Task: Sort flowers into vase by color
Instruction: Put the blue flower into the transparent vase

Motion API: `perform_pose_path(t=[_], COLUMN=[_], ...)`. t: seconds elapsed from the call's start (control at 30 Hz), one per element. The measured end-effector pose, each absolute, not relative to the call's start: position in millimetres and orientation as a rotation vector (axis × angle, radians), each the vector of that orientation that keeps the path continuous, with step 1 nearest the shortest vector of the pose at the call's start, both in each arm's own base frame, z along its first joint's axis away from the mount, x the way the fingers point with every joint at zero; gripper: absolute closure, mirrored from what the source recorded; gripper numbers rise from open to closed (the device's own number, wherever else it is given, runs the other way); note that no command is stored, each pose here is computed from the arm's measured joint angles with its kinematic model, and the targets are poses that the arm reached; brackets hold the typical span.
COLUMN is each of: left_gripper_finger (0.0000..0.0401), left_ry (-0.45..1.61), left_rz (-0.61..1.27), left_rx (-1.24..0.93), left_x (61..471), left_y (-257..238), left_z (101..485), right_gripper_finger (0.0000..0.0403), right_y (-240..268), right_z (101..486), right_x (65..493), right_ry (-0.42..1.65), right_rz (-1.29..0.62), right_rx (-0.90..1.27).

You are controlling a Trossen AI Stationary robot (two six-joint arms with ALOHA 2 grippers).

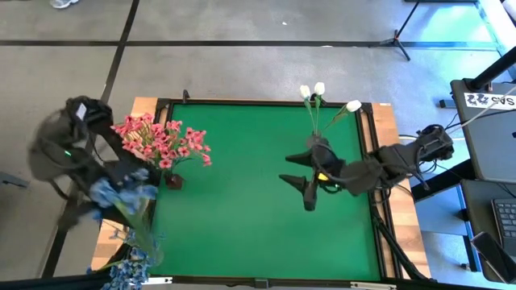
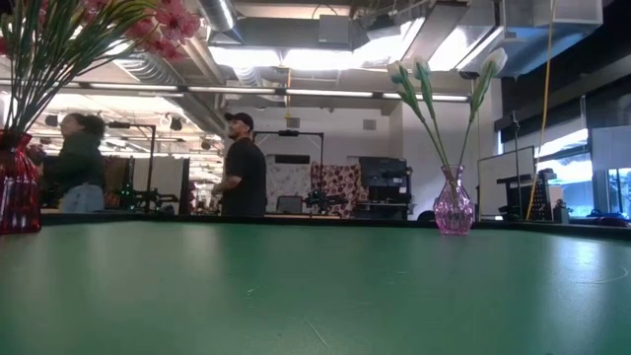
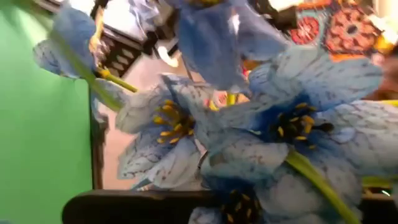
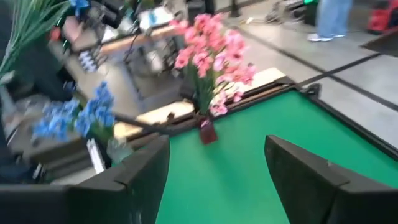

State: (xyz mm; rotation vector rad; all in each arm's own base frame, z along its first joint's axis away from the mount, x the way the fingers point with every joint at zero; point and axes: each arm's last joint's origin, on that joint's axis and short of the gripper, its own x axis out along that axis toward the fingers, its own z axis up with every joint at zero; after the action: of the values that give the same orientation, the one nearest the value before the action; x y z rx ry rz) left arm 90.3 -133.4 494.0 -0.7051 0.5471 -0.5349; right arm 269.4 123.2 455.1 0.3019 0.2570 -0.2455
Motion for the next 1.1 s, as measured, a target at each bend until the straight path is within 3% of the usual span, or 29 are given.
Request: perform_pose_path(t=[0.4,0.63,0.93,1.1], left_gripper_finger=[0.0399,0.0399,0.0399,0.0399], left_ry=[0.891,1.066,1.011,0.95], left_rz=[-0.726,-0.609,-0.615,-0.491], left_rx=[-0.778,-0.61,-0.563,-0.49], left_x=[54.2,51.9,53.3,55.2], left_y=[-133.1,-146.8,-142.5,-115.3], left_z=[502.6,479.4,487.7,496.6], right_gripper_finger=[0.017,0.0171,0.0171,0.0171], right_y=[184.2,208.6,214.6,211.0], right_z=[408.0,371.7,355.9,352.5], right_x=[265.4,273.9,281.3,278.1], right_ry=[0.218,0.225,0.286,0.297], right_rz=[-0.421,-0.493,-0.492,-0.533], right_rx=[0.486,0.554,0.597,0.526])
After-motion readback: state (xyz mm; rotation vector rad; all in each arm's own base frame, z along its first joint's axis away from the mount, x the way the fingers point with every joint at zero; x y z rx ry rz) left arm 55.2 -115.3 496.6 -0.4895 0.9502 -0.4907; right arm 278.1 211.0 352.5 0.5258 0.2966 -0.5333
